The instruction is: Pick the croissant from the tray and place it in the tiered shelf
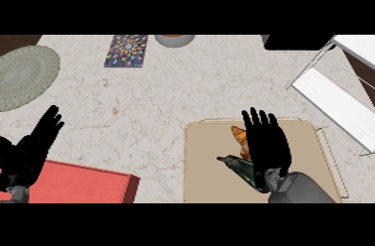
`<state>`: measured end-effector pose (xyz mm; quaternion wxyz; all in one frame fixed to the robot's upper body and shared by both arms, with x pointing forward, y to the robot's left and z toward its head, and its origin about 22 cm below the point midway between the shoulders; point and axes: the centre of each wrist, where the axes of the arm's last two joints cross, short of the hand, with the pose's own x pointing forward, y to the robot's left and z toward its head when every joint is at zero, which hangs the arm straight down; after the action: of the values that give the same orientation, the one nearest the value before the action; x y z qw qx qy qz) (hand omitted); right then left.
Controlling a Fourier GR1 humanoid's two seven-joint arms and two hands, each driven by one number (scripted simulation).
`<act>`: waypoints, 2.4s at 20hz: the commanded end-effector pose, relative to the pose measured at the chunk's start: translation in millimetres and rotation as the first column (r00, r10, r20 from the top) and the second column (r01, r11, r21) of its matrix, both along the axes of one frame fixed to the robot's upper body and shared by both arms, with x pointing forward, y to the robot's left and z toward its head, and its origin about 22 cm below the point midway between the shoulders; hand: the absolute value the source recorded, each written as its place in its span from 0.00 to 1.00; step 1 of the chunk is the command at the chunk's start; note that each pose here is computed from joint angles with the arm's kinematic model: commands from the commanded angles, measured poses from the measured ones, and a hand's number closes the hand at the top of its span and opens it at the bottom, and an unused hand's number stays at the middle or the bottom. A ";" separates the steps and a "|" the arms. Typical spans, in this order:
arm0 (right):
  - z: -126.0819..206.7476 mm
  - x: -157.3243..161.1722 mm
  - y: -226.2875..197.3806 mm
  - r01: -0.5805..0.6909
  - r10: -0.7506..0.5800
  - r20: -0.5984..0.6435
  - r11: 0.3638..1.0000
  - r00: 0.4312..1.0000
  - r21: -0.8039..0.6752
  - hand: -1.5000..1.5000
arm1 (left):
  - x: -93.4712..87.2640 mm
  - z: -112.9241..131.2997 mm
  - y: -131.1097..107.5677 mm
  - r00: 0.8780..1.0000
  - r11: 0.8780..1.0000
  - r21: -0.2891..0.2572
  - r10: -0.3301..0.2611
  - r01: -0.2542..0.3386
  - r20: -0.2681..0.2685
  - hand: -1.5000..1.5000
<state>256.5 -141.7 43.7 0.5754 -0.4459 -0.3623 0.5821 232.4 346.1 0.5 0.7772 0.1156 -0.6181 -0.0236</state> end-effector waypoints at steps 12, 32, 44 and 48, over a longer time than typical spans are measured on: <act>-26.0 26.8 -24.3 -0.014 0.014 0.023 1.000 1.000 -0.001 0.00 | 3.0 -2.7 8.8 1.000 1.000 0.002 0.004 -0.004 -0.005 0.50; -30.3 35.8 -40.5 -0.107 0.107 0.125 0.994 0.986 -0.011 1.00 | -13.7 5.5 25.6 1.000 1.000 0.012 0.008 -0.008 -0.003 0.50; 31.1 65.5 -54.4 0.440 -0.522 0.259 0.841 0.813 0.314 1.00 | 3.1 -3.4 1.5 1.000 1.000 -0.003 0.011 -0.011 0.005 0.50; 73.8 52.7 -45.2 0.462 -0.587 0.329 0.798 0.740 0.387 1.00 | -6.1 -2.8 6.5 1.000 1.000 -0.012 -0.004 0.004 0.004 0.50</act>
<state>308.5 -195.1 87.8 0.6554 -0.5565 -0.4167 0.2953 232.3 352.2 -0.5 0.7790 0.1205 -0.6150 -0.0189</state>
